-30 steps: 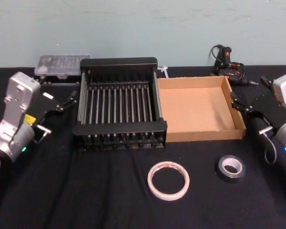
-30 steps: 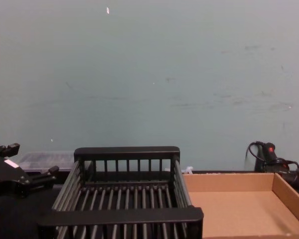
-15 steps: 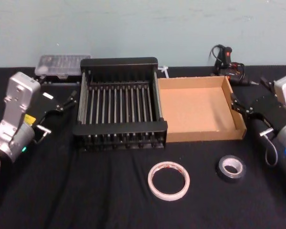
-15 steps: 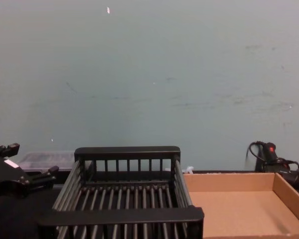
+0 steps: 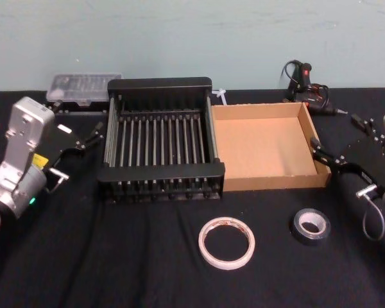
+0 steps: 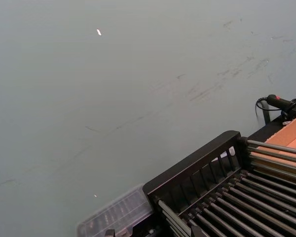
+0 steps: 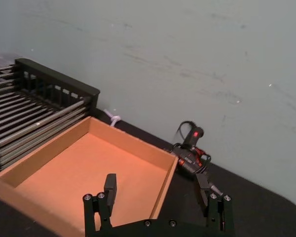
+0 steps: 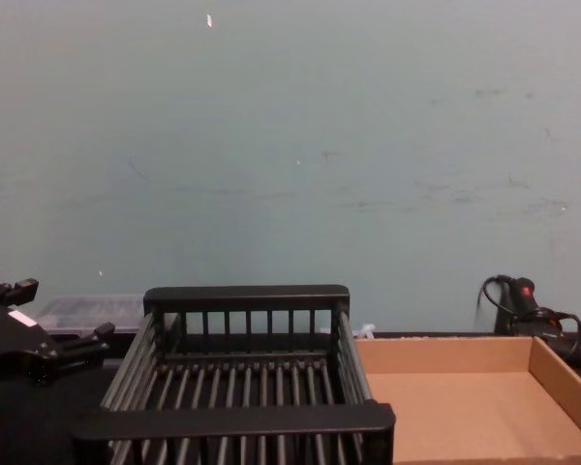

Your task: Pick up the white tape and place it into the black box , Pick up the silver tape and place it into the brown box.

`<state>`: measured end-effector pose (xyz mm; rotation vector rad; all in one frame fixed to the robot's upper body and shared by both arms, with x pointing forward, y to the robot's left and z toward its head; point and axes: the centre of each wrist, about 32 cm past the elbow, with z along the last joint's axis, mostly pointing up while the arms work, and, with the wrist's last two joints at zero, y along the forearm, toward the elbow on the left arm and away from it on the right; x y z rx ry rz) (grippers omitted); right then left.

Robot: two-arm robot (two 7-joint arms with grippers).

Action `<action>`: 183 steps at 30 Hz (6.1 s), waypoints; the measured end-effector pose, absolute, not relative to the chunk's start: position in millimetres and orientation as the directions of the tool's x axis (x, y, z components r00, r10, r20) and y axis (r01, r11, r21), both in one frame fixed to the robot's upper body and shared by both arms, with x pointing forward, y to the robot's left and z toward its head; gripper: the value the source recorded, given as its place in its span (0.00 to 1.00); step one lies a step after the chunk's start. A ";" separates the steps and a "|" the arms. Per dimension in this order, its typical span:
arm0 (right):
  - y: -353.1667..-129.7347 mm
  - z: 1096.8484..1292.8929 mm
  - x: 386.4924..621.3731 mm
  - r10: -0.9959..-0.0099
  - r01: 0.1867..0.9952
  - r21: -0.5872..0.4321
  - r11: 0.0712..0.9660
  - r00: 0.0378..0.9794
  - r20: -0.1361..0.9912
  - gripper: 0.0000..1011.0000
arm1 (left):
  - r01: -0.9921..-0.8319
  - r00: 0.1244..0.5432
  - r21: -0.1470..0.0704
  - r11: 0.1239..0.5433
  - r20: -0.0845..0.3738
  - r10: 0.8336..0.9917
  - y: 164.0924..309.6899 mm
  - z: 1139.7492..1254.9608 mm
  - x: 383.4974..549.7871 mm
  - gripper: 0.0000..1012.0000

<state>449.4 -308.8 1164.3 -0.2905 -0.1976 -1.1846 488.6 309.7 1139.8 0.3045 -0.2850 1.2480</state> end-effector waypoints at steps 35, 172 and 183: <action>-320.1 1184.5 382.5 -0.866 0.824 -0.398 0.403 0.484 0.125 0.99 | -0.955 0.292 0.070 0.287 0.374 0.880 309.7 1139.8 488.6 0.99; -318.4 1153.6 376.6 -0.861 0.850 -0.192 0.491 0.507 0.045 0.12 | -0.955 0.292 0.070 0.287 0.374 0.880 309.7 1139.8 488.6 0.99; -314.4 1158.3 386.2 -0.871 0.864 -0.156 0.478 0.489 0.041 0.12 | -0.955 0.292 0.070 0.287 0.374 0.880 309.7 1139.7 488.6 0.99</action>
